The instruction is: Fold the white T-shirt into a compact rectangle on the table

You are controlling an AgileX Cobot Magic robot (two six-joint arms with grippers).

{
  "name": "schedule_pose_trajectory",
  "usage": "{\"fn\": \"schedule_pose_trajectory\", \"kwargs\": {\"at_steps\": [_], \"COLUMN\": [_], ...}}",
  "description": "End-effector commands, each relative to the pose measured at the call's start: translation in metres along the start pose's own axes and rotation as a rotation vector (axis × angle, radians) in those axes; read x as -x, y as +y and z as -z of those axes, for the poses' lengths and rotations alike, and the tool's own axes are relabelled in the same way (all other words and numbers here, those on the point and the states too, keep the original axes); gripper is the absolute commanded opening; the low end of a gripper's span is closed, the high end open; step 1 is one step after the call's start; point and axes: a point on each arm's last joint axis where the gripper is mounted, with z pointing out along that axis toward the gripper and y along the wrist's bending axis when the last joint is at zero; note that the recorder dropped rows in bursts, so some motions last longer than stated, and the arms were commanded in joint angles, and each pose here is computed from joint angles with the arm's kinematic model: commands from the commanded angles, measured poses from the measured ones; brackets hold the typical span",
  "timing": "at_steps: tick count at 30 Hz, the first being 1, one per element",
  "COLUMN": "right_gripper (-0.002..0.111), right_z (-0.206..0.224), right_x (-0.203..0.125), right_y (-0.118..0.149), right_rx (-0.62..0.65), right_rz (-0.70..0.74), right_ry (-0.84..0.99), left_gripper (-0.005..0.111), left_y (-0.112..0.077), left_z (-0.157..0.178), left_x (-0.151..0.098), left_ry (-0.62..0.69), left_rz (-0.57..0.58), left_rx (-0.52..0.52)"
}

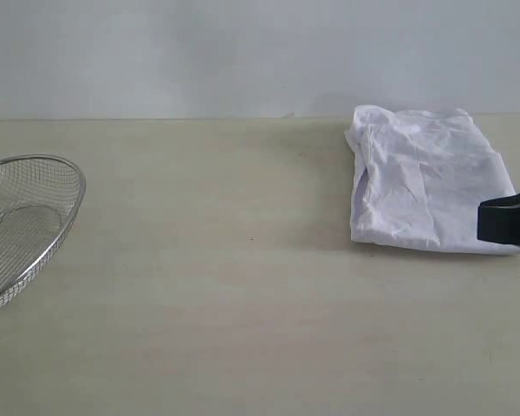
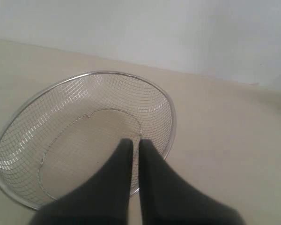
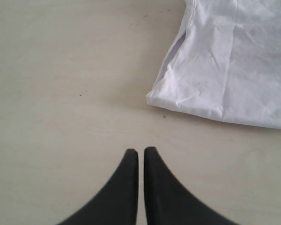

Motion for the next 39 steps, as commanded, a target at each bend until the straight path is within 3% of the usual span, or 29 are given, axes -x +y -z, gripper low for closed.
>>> {"fn": "schedule_pose_trajectory", "kwargs": {"at_steps": [1,6,11,16,22,29,39], "right_gripper": [0.000,0.000,0.000,0.000,0.000,0.000,0.000], "right_z": [0.001,0.003,0.042,0.064,0.062,0.061,0.052], "right_x": [0.001,0.001,-0.001,-0.034,-0.075,-0.094,-0.106], "right_y": [0.000,-0.001,-0.006,-0.012,-0.026,-0.029,-0.029], "right_rx": [0.001,-0.008,-0.050,-0.056,-0.078,-0.068,-0.054], "right_rz": [0.004,0.043,0.105,0.112,0.110,0.113,0.116], "right_ry": [-0.013,-0.027,-0.231,-0.481,-0.722,-0.771,-0.606], "left_gripper": [0.004,0.004,0.004,0.004,0.004,0.004,0.004], "left_y": [0.000,0.000,0.000,0.000,0.000,0.000,0.000], "left_z": [0.000,0.000,0.000,0.000,0.000,0.000,0.000], "left_x": [0.000,0.000,0.000,0.000,0.000,0.000,0.000], "left_ry": [-0.012,-0.012,-0.012,-0.012,-0.012,-0.012,-0.012], "left_rz": [0.011,0.011,0.011,0.011,0.011,0.011,0.011], "left_rx": [0.002,0.002,0.002,0.002,0.002,0.002,0.002]}}
